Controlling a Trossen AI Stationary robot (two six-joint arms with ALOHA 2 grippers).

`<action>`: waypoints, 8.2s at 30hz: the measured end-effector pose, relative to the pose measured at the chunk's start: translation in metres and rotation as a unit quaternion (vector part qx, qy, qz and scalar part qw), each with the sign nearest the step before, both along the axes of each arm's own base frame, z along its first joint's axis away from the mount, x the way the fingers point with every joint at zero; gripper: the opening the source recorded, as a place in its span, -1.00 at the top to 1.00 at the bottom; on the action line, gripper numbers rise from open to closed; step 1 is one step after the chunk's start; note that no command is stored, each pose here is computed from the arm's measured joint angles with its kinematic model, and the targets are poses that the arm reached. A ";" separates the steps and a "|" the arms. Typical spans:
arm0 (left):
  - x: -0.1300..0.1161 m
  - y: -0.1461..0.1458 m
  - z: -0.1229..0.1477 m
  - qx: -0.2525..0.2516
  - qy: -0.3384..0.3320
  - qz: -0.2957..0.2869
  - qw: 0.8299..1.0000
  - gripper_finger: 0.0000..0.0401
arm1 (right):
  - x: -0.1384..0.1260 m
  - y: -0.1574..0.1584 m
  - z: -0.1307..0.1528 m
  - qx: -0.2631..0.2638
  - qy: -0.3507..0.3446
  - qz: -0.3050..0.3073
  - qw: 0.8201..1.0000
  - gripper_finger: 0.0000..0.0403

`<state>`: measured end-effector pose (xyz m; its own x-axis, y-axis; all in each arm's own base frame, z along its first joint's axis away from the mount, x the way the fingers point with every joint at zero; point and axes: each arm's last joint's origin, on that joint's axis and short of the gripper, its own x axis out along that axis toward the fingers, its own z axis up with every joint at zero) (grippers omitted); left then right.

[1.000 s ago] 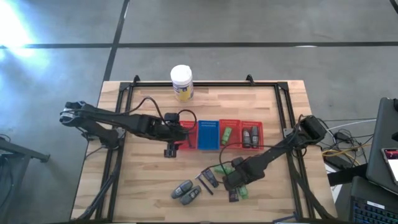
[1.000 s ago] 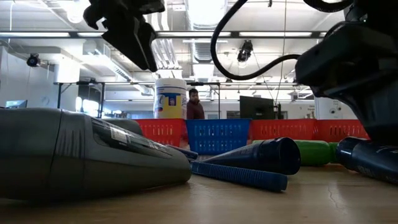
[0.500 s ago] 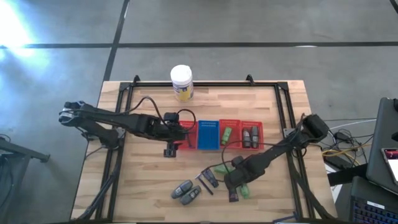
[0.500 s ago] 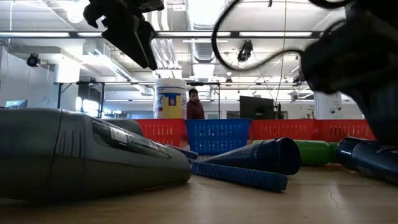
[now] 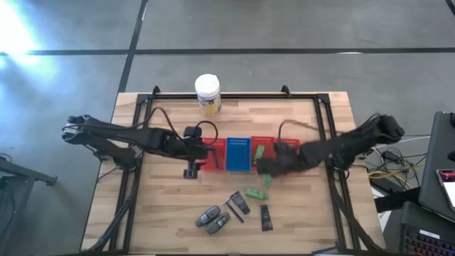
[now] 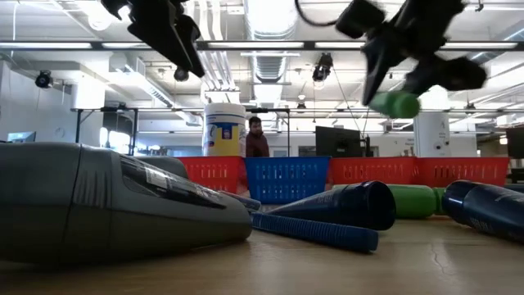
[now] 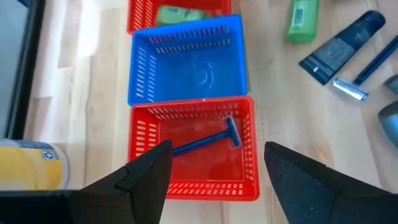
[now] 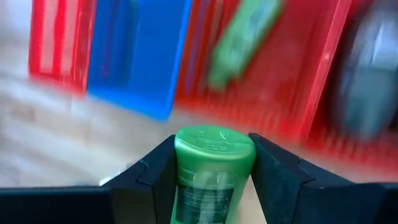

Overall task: Pick & Place Travel size toiletries
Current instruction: Put the green shampoo into the middle red bin, then put the blue shave cream into the blue bin

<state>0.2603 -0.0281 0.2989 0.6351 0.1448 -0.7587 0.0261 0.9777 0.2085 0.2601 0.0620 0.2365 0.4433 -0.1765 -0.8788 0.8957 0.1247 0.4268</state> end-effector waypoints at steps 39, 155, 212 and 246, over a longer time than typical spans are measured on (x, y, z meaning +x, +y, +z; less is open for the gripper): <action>-0.007 0.004 0.002 0.005 -0.015 0.042 0.999 -0.29 | 0.030 -0.041 0.003 -0.029 0.044 0.317 0.947 -0.39; -0.010 0.003 -0.009 -0.023 0.008 0.051 0.998 -0.29 | 0.080 0.039 -0.016 0.003 0.109 0.253 0.961 0.40; 0.137 -0.071 -0.106 -0.130 -0.079 -0.316 0.936 -0.29 | -0.061 -0.056 0.056 -0.095 0.007 0.045 0.994 -0.74; 0.189 -0.094 -0.158 -0.122 -0.010 -0.356 0.926 0.20 | -0.063 -0.054 0.051 -0.103 0.017 0.067 0.992 -0.42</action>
<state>0.4492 -0.1223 0.1410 0.5186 -0.4905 -0.7003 0.6813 0.7319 -0.0081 0.1973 0.0077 0.2875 0.4461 -0.2946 -0.8451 0.8783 0.3255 0.3501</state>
